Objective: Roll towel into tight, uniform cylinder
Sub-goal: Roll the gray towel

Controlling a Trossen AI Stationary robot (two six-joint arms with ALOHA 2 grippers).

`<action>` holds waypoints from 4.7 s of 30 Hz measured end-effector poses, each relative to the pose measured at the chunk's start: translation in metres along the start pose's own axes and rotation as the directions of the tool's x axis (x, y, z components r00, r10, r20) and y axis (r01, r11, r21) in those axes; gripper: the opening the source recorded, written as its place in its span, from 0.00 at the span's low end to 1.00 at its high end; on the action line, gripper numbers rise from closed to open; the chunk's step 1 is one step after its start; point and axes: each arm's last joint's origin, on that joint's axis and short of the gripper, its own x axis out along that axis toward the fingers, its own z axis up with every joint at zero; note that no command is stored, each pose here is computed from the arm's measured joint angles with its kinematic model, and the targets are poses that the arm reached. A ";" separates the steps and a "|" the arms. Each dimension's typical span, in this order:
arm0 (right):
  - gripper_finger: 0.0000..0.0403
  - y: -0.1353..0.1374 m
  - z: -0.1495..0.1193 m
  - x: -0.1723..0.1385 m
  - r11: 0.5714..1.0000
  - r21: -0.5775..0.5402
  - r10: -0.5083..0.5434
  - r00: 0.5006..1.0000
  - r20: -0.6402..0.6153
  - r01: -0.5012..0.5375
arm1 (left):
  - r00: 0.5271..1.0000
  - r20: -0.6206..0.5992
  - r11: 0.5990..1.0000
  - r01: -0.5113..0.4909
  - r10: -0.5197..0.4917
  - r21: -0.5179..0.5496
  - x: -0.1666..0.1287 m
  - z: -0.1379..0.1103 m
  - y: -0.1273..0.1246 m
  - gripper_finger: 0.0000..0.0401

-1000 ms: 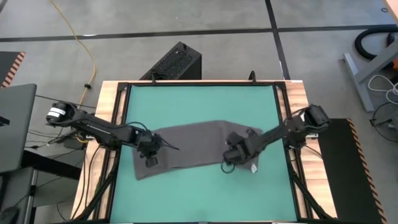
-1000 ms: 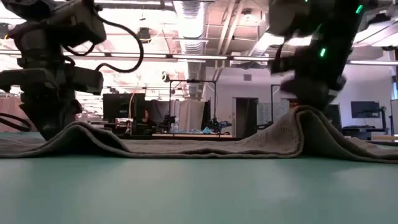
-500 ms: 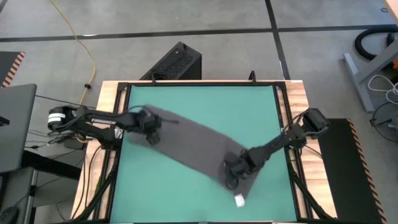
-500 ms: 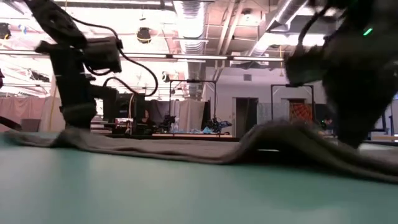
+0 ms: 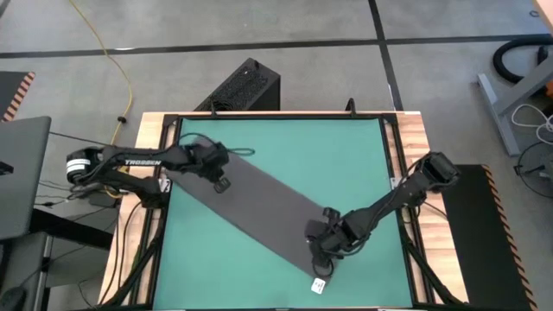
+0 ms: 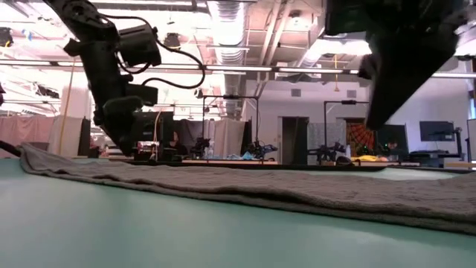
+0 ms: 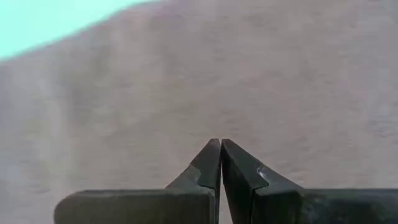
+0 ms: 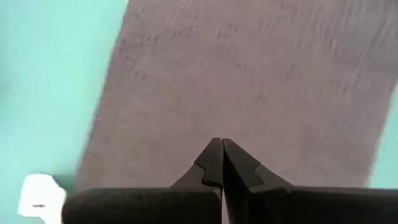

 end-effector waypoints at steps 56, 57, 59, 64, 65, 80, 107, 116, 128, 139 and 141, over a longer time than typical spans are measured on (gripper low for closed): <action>0.05 -0.064 -0.031 0.002 0.860 -0.488 0.161 0.987 -0.018 -0.149 | 0.924 -0.103 0.928 -0.357 0.368 0.108 0.005 0.050 -0.028 0.01; 0.05 -0.067 -0.034 -0.001 0.868 -0.474 0.168 0.986 -0.002 -0.149 | 0.938 -0.076 0.937 -0.330 0.339 0.116 0.003 0.049 -0.038 0.01; 0.05 -0.071 -0.042 -0.008 0.882 -0.451 0.178 0.982 0.058 -0.134 | 0.970 -0.032 0.963 -0.234 0.240 0.131 0.001 0.044 -0.063 0.01; 0.05 -0.072 -0.055 -0.034 0.873 -0.488 0.129 0.970 0.204 -0.014 | 0.989 0.121 0.977 0.059 -0.085 0.205 -0.008 0.028 -0.135 0.01; 0.05 -0.073 -0.056 -0.037 0.851 -0.525 0.129 0.966 0.225 0.009 | 0.976 0.158 0.969 0.109 -0.146 0.222 -0.011 0.024 -0.150 0.01; 0.33 -0.074 -0.064 -0.017 0.561 -0.801 -0.068 0.976 0.204 0.207 | 0.751 0.337 0.784 0.369 -0.567 0.499 0.009 -0.017 -0.309 0.37; 0.60 -0.082 -0.070 0.015 0.033 -0.985 -0.155 0.974 0.163 0.170 | 0.975 0.057 0.868 0.165 -0.216 0.469 0.021 0.024 -0.400 0.52; 0.59 -0.083 -0.073 0.036 -0.155 -0.984 -0.226 0.967 0.120 0.086 | 0.962 -0.007 0.865 0.248 -0.272 0.437 0.040 0.013 -0.398 0.52; 0.40 -0.074 -0.077 0.046 -0.169 -0.979 -0.240 0.958 0.157 0.118 | 0.957 -0.064 0.856 0.281 -0.282 0.433 0.044 0.015 -0.394 0.43; 0.05 -0.079 -0.090 0.043 0.104 -0.990 -0.307 0.950 0.062 0.098 | 0.945 -0.092 0.866 0.324 -0.313 0.381 0.052 0.015 -0.392 0.03; 0.08 -0.079 -0.091 0.041 0.166 -0.980 -0.305 0.951 0.056 0.111 | 0.951 -0.078 0.871 0.305 -0.298 0.385 0.048 0.015 -0.391 0.01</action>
